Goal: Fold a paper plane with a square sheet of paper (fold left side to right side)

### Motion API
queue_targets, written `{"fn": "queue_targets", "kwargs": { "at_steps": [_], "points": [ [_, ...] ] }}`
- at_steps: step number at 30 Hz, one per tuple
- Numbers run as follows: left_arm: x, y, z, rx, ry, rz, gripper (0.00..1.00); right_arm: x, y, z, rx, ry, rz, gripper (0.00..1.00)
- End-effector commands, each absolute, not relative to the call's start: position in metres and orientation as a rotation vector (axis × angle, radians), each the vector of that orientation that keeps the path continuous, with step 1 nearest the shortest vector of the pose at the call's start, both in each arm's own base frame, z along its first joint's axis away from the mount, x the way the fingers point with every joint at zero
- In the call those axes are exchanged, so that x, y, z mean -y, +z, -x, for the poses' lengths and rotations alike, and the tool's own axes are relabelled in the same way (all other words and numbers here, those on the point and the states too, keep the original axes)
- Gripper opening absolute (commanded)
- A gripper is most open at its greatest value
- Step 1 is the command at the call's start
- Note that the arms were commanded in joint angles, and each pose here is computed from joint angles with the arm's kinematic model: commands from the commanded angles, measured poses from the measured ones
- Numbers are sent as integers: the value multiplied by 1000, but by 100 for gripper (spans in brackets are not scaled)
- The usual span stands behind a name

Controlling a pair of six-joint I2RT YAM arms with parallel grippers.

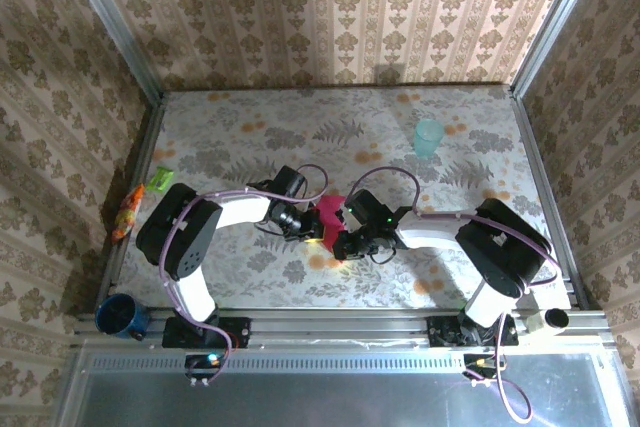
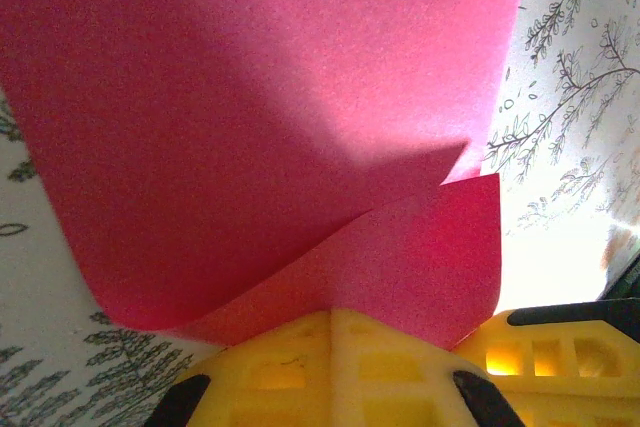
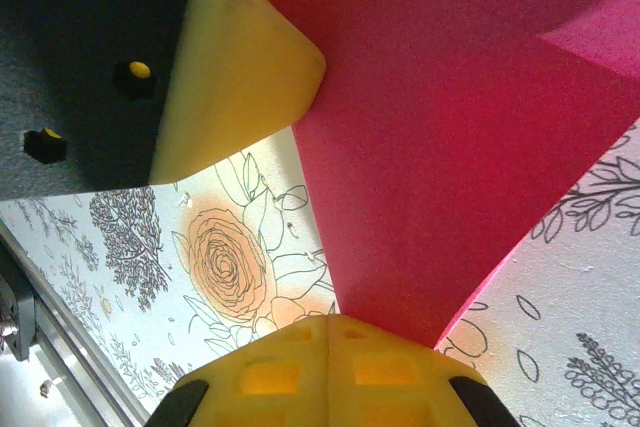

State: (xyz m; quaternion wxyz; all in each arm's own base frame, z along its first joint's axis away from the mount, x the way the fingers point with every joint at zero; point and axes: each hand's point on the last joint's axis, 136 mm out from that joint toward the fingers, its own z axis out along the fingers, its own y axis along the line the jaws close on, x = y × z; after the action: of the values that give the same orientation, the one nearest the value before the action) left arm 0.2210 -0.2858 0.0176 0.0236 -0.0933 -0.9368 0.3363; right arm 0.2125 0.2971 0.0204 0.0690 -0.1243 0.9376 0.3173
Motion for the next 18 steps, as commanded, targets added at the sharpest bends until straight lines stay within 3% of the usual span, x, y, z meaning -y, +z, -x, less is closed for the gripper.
{"fn": "queue_targets", "kwargs": {
  "at_steps": [1, 18],
  "points": [
    [256, -16, -207, 2908, 790, 201, 2, -287, 4, -200, -2904, 927, 353, 2],
    [255, -18, -207, 2908, 781, 196, 2, -280, -1, -180, -2962, 988, 317, 2]
  ]
}}
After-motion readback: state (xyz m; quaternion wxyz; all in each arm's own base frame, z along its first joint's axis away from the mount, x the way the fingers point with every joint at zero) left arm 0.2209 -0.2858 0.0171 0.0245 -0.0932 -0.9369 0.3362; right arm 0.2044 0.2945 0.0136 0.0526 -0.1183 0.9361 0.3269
